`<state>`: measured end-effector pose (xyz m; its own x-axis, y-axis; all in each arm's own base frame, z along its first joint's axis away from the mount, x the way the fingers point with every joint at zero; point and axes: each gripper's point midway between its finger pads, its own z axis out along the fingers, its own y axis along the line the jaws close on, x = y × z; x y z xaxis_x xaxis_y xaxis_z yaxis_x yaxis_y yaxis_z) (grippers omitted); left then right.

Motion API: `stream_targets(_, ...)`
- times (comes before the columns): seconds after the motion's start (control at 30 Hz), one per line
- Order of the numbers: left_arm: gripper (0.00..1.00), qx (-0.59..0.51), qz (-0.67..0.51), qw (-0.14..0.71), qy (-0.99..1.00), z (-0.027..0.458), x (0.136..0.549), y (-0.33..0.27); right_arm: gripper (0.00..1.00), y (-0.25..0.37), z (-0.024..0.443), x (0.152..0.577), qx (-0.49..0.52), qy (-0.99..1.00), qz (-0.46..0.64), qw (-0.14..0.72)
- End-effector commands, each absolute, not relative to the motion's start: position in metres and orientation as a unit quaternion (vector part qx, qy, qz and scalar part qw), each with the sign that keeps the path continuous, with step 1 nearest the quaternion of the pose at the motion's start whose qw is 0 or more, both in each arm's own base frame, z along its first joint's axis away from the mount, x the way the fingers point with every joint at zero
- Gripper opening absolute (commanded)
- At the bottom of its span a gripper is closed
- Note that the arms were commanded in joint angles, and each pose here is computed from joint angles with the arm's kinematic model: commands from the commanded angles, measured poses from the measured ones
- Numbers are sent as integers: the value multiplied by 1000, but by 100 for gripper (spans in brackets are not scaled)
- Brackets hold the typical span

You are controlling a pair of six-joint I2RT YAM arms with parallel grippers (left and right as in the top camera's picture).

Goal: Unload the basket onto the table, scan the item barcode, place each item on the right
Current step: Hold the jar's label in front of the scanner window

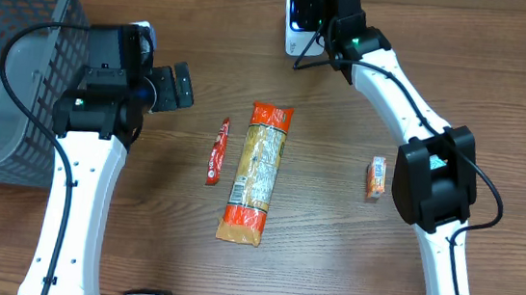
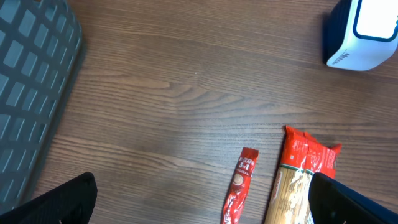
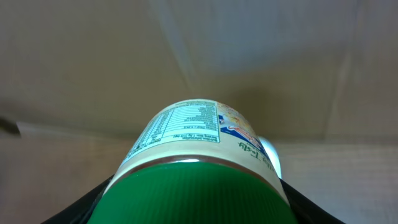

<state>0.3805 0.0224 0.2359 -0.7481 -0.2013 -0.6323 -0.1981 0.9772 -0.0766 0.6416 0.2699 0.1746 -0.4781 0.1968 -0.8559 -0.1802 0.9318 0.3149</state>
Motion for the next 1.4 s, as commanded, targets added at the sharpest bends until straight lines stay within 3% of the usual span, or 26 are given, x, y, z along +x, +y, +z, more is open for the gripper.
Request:
stream_targets(0.0, 100, -103, 6, 339, 935, 236, 382, 24, 11, 269, 209, 653, 16, 804, 188, 564)
stream_targets(0.13, 100, -103, 6, 339, 935, 236, 382, 24, 12, 272, 213, 660, 18, 785, 198, 586)
stream_targets(0.6, 100, -103, 6, 339, 935, 236, 382, 24, 14, 275, 161, 678, 2, 773, 176, 610)
stream_targets(1.37, 100, -103, 6, 339, 935, 236, 382, 24, 13, 275, 158, 678, -43, 773, 140, 617)
